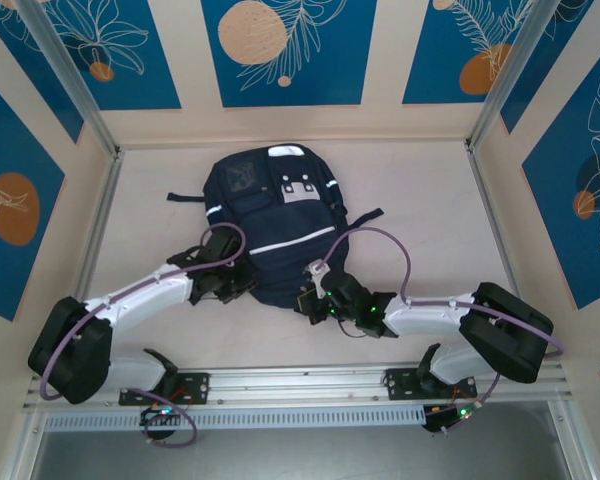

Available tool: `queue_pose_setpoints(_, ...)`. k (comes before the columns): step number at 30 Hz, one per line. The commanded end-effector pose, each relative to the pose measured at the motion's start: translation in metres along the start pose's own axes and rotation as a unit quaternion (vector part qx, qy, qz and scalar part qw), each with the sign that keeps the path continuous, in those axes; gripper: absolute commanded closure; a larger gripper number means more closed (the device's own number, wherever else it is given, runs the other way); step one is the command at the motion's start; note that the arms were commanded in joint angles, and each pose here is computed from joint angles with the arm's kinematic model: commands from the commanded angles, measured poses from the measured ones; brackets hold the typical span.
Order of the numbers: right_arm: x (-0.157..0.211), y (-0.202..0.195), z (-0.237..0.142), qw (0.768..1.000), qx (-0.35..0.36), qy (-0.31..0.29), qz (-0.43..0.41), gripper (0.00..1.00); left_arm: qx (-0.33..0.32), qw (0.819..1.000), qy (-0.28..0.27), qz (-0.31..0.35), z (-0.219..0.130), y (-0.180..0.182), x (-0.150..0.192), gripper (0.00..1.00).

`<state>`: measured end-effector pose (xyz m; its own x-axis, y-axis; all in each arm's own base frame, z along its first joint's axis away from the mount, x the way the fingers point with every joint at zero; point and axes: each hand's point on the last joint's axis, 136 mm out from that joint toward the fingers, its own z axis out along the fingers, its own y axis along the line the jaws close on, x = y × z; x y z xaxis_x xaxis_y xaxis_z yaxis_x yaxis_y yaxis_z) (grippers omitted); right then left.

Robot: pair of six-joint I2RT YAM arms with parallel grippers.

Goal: Pack the student bag

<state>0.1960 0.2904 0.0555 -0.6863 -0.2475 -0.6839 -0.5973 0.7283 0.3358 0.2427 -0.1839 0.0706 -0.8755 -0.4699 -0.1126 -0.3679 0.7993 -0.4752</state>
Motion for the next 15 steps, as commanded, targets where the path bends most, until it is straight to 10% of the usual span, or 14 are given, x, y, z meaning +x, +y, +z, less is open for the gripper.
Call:
queue_pose_setpoints(1, -0.001, 0.016, 0.002, 0.998, -0.025, 0.022, -0.059, 1.00, -0.047, 0.998, -0.048, 0.007, -0.015, 0.020, -0.029, 0.88)
queue_pose_setpoints(7, -0.023, 0.047, 0.035, 0.997, -0.070, 0.026, -0.037, 1.00, -0.071, 0.994, -0.085, -0.017, -0.038, 0.037, -0.068, 0.84)
queue_pose_setpoints(15, -0.041, 0.063, 0.079, 0.997, -0.070, 0.029, 0.004, 1.00, -0.004, 0.998, -0.046, -0.052, -0.049, 0.025, -0.047, 0.43)
